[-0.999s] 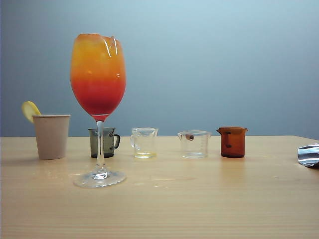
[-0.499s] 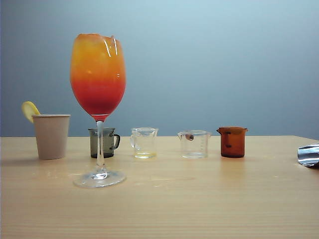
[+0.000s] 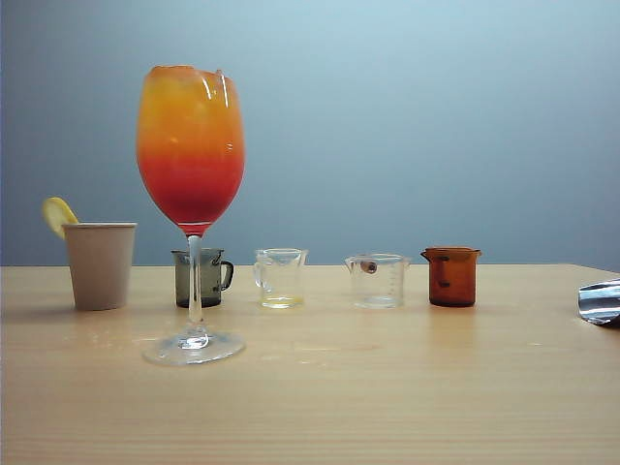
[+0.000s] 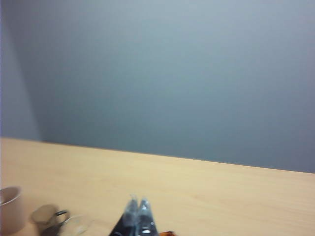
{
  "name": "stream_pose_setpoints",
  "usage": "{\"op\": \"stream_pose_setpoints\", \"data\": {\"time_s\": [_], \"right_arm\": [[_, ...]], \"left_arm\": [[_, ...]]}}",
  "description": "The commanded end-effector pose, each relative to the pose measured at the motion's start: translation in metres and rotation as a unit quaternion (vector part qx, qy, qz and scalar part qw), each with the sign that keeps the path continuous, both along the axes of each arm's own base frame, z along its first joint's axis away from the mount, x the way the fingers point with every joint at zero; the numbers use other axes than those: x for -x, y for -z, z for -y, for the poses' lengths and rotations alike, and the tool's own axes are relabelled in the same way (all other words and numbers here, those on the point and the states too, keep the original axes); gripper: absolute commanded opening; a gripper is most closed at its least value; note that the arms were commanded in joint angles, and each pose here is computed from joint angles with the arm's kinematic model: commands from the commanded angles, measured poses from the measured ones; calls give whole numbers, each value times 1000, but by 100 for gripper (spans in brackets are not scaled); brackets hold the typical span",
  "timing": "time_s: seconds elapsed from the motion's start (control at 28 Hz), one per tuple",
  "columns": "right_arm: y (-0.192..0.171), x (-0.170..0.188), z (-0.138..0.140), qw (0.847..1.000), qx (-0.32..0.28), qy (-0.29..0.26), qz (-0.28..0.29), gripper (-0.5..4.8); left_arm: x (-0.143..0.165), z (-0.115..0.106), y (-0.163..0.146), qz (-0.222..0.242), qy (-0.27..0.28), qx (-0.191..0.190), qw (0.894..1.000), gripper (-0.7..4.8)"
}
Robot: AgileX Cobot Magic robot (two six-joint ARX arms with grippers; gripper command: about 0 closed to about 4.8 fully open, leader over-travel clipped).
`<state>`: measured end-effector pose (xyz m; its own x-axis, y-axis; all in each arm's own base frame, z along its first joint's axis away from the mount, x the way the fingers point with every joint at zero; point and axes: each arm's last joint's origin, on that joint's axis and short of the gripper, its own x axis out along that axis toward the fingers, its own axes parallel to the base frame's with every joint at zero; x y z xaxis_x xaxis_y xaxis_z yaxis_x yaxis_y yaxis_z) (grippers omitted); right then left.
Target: Pick up the lemon slice from the paper cup on the left and carefully insert it into the rim of the goblet.
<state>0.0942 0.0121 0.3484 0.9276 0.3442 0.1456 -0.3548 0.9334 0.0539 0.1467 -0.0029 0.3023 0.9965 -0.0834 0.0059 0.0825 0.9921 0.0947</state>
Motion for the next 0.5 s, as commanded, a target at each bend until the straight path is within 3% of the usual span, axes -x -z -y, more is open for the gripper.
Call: {"op": "stream_pose_setpoints", "data": {"time_s": [0.04,0.18,0.5], "right_arm": [[-9,-1,-3,999,8,-36,-9,-5],[-10,2,-9,996,42,-67,-29,-5],[-7,10,-21,986,50,-140,-80,-5]], "left_arm": [[-10,1,-3,-6,67,-13,998,-6],[-26,-7,1,-37,110,-5,993,-6],[-43,-32,0,-51,106,3,993,-6]]}}
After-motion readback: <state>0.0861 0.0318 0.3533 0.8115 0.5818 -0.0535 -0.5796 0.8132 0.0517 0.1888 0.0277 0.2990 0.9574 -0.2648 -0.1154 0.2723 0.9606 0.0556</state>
